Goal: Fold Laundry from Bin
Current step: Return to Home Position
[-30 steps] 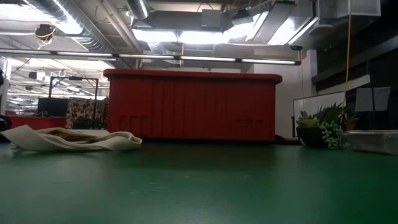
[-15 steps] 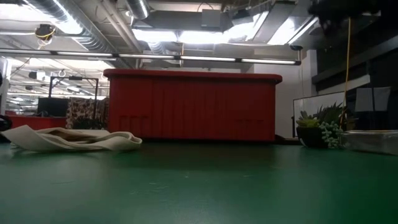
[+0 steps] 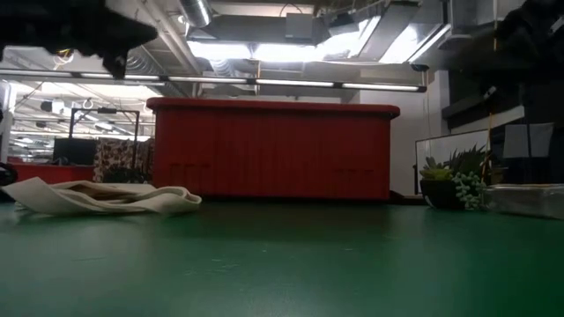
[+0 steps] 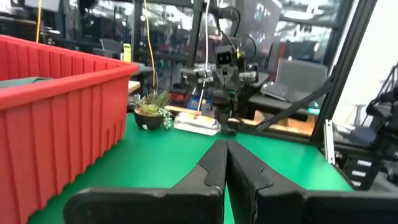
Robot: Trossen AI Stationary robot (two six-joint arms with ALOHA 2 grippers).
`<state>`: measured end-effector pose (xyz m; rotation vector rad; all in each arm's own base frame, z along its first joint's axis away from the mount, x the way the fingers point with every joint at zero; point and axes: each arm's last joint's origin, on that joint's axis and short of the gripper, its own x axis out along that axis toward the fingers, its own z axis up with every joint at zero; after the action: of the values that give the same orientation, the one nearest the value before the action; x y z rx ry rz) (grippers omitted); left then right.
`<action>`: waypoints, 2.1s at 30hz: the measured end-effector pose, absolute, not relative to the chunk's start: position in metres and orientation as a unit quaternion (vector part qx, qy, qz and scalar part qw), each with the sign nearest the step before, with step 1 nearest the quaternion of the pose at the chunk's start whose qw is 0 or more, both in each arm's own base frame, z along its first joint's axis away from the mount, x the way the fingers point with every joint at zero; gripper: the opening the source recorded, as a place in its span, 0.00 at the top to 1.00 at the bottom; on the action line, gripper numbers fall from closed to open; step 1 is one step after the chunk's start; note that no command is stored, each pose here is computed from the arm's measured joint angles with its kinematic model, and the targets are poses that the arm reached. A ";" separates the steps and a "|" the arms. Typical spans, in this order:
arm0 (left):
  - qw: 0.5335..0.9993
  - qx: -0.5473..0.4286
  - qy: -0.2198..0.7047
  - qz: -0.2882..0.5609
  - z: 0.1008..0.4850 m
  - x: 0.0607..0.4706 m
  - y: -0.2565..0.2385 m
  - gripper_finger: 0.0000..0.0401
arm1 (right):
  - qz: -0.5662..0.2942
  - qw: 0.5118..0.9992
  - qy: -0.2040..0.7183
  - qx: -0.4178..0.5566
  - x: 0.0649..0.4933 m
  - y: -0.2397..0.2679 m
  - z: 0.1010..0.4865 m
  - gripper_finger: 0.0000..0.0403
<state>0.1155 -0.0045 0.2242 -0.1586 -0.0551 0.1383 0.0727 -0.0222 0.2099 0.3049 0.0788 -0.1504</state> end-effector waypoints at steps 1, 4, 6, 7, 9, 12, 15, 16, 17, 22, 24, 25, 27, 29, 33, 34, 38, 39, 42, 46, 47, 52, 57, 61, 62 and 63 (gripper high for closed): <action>0.994 -0.080 -0.033 0.069 0.218 0.112 -0.004 1.00 | -0.077 0.984 0.049 0.155 0.074 -0.023 0.208 0.96; 0.993 -0.083 -0.053 0.067 0.201 0.105 -0.003 1.00 | -0.076 0.984 0.041 0.153 0.073 -0.022 0.209 0.96; 0.992 -0.082 -0.068 0.066 0.192 0.101 -0.003 1.00 | -0.079 0.986 0.032 0.143 0.073 -0.023 0.211 0.96; 0.992 -0.078 -0.075 0.065 0.188 0.100 -0.003 1.00 | -0.078 0.987 0.027 0.140 0.073 -0.023 0.212 0.96; 0.993 -0.070 -0.075 0.065 0.180 0.098 -0.003 1.00 | -0.076 0.988 0.016 0.135 0.074 -0.023 0.212 0.96; 0.993 -0.052 -0.083 0.069 0.181 0.096 -0.002 1.00 | -0.074 0.989 -0.002 0.126 0.078 -0.025 0.208 0.96; 0.994 -0.018 -0.090 0.065 0.183 0.095 -0.003 1.00 | -0.071 0.990 -0.018 0.120 0.083 -0.027 0.198 0.96; 0.994 -0.010 -0.089 0.063 0.183 0.095 -0.003 1.00 | -0.069 0.990 -0.022 0.118 0.085 -0.027 0.193 0.96; 0.994 -0.003 -0.087 0.061 0.182 0.095 -0.003 1.00 | -0.066 0.991 -0.025 0.117 0.087 -0.028 0.188 0.96; 0.995 0.007 -0.077 0.061 0.181 0.096 -0.003 1.00 | -0.064 0.991 -0.040 0.114 0.092 -0.030 0.172 0.96; 0.996 0.009 -0.068 0.061 0.179 0.096 -0.003 1.00 | -0.054 0.991 -0.037 0.113 0.092 -0.030 0.172 0.96; 0.996 0.010 -0.064 0.061 0.178 0.096 -0.003 1.00 | -0.050 0.992 -0.036 0.110 0.092 -0.029 0.172 0.96; 0.996 0.014 -0.058 0.062 0.177 0.096 -0.003 1.00 | -0.042 0.993 -0.039 0.100 0.092 -0.029 0.172 0.96; 0.996 0.022 -0.055 0.063 0.176 0.096 -0.003 1.00 | -0.039 0.994 -0.039 0.096 0.092 -0.029 0.172 0.96; 0.996 0.042 -0.053 0.065 0.176 0.096 -0.003 1.00 | -0.039 0.994 -0.038 0.089 0.092 -0.029 0.172 0.96; 0.995 0.047 -0.051 0.065 0.176 0.096 -0.003 1.00 | -0.039 0.994 -0.038 0.089 0.092 -0.029 0.172 0.96; 0.996 0.051 -0.032 0.065 0.172 0.097 -0.003 1.00 | -0.039 0.995 -0.037 0.089 0.092 -0.029 0.172 0.96; 0.996 0.052 -0.026 0.065 0.171 0.097 -0.003 1.00 | -0.039 0.995 -0.037 0.088 0.092 -0.029 0.172 0.96; 0.996 0.053 -0.023 0.065 0.171 0.097 -0.003 1.00 | -0.040 0.996 -0.036 0.077 0.092 -0.029 0.172 0.96; 0.996 0.053 -0.023 0.066 0.171 0.097 -0.003 1.00 | -0.040 0.996 -0.036 0.076 0.092 -0.029 0.172 0.96; 0.996 0.053 -0.023 0.067 0.171 0.097 -0.003 1.00 | -0.040 0.996 -0.036 0.076 0.092 -0.029 0.172 0.96; 0.996 0.054 -0.023 0.067 0.171 0.097 -0.003 1.00 | -0.040 0.996 -0.035 0.076 0.092 -0.029 0.172 0.96; 0.996 0.053 -0.023 0.067 0.171 0.097 -0.003 1.00 | -0.040 0.995 -0.035 0.081 0.092 -0.029 0.172 0.96; 0.996 0.053 -0.023 0.065 0.171 0.097 -0.003 1.00 | -0.039 0.995 -0.035 0.087 0.092 -0.029 0.172 0.96; 0.996 0.053 -0.023 0.065 0.171 0.097 -0.003 1.00 | -0.039 0.995 -0.035 0.087 0.092 -0.029 0.172 0.96; 0.996 0.053 -0.023 0.065 0.171 0.097 -0.003 1.00 | -0.039 0.995 -0.035 0.087 0.092 -0.029 0.172 0.96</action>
<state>0.0967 -0.0031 0.1705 0.1058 -0.0456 0.1297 0.0920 -0.0286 0.1716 0.1740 -0.0707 -0.0790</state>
